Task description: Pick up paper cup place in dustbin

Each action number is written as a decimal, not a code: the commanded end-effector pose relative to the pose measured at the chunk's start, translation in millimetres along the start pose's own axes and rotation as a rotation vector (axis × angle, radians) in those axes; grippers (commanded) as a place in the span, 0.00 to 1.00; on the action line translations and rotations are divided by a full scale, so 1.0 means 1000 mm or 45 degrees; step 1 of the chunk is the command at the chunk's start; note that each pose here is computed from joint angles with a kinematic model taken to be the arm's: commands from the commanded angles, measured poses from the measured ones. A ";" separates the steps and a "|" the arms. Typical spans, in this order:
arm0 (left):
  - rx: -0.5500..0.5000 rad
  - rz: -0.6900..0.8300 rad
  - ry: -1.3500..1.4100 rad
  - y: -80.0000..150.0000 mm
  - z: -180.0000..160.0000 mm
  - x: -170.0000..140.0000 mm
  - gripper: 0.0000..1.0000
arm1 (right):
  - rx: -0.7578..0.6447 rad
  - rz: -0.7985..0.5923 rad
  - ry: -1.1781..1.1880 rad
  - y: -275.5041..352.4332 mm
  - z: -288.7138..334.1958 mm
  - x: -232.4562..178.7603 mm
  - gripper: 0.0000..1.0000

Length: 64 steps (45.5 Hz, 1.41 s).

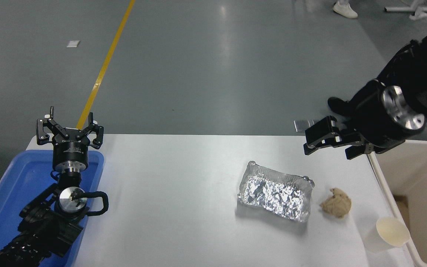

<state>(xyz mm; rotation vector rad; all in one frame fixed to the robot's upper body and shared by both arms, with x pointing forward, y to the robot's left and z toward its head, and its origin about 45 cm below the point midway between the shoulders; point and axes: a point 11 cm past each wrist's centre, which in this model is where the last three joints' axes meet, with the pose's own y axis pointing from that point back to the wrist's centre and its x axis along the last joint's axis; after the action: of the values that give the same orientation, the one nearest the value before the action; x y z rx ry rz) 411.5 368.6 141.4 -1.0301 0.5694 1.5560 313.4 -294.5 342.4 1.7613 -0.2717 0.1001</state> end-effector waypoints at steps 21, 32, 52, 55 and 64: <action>0.000 0.000 0.000 0.000 0.000 0.000 0.99 | -0.320 0.043 -0.380 -0.080 0.220 -0.079 0.98; -0.002 0.000 0.000 0.000 0.000 0.000 0.99 | -0.340 0.017 -0.413 -0.106 0.232 -0.110 0.98; -0.002 0.001 -0.001 0.000 0.000 0.001 0.99 | -0.377 0.026 -0.411 -0.127 0.241 -0.125 0.97; -0.002 0.001 -0.001 0.000 0.000 0.001 0.99 | -0.365 0.022 -0.416 -0.130 0.239 -0.126 0.97; -0.003 0.002 0.000 0.000 0.000 0.001 0.99 | -0.343 0.029 -0.453 -0.139 0.232 -0.126 0.96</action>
<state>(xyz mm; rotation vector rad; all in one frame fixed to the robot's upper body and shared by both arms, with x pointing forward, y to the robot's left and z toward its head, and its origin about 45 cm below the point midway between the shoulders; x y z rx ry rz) 411.0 369.1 141.0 -1.0308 0.5689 1.5580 205.1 -485.8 144.0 1.4879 -0.5114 -0.2061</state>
